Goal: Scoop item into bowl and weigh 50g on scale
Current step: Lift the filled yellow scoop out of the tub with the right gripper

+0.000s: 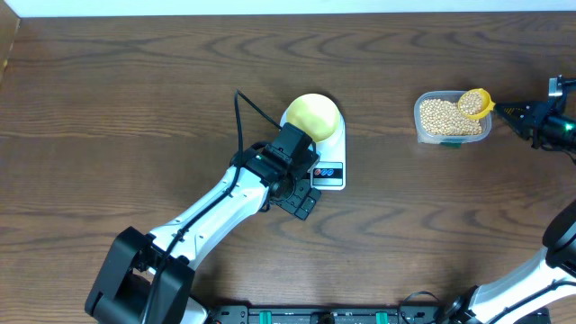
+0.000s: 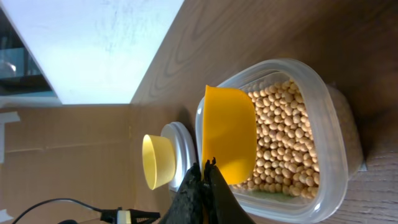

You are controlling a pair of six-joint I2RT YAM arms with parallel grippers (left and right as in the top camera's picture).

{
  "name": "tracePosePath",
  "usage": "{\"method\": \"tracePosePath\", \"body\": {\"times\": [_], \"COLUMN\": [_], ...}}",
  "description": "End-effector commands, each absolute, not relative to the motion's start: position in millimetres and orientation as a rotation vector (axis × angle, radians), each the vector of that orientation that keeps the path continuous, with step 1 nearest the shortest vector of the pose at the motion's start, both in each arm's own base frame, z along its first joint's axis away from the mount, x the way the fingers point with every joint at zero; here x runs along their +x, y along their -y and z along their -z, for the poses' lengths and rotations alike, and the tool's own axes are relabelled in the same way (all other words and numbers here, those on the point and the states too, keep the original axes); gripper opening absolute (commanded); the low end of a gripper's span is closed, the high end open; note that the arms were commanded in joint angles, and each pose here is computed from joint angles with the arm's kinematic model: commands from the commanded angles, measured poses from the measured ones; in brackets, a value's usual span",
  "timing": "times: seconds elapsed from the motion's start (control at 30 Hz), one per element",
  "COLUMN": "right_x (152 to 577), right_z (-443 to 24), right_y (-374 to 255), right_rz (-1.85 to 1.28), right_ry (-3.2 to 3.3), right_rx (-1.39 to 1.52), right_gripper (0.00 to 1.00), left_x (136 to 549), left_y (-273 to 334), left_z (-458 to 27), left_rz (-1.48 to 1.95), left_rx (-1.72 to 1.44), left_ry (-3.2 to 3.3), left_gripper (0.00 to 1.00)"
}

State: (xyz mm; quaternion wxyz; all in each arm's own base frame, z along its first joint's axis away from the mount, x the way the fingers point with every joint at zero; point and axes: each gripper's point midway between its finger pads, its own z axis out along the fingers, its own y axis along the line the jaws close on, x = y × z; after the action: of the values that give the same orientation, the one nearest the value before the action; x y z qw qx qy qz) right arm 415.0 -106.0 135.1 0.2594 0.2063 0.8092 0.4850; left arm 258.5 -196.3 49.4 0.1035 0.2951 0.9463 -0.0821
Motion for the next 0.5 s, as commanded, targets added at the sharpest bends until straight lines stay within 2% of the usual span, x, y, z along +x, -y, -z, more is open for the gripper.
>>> {"method": "tracePosePath", "body": {"times": [0.0, 0.3, 0.47], "right_x": [415, 417, 416], "right_z": [-142, -180, -184], "right_y": [101, 92, 91], "right_rz": [-1.392, -1.57, -1.593], "right_ry": [-2.143, -1.952, -1.93], "right_rx": [0.547, 0.397, 0.385], "right_gripper": [0.01, 0.01, 0.01], "left_x": [263, 263, 263], "left_y": [197, 197, 197], "left_z": [-54, -54, -54], "left_rz": [0.228, 0.227, 0.227], "left_rx": [0.89, 0.89, 0.89], "left_ry": [-2.773, -2.773, -2.774], "left_gripper": [0.98, 0.98, 0.98]}}
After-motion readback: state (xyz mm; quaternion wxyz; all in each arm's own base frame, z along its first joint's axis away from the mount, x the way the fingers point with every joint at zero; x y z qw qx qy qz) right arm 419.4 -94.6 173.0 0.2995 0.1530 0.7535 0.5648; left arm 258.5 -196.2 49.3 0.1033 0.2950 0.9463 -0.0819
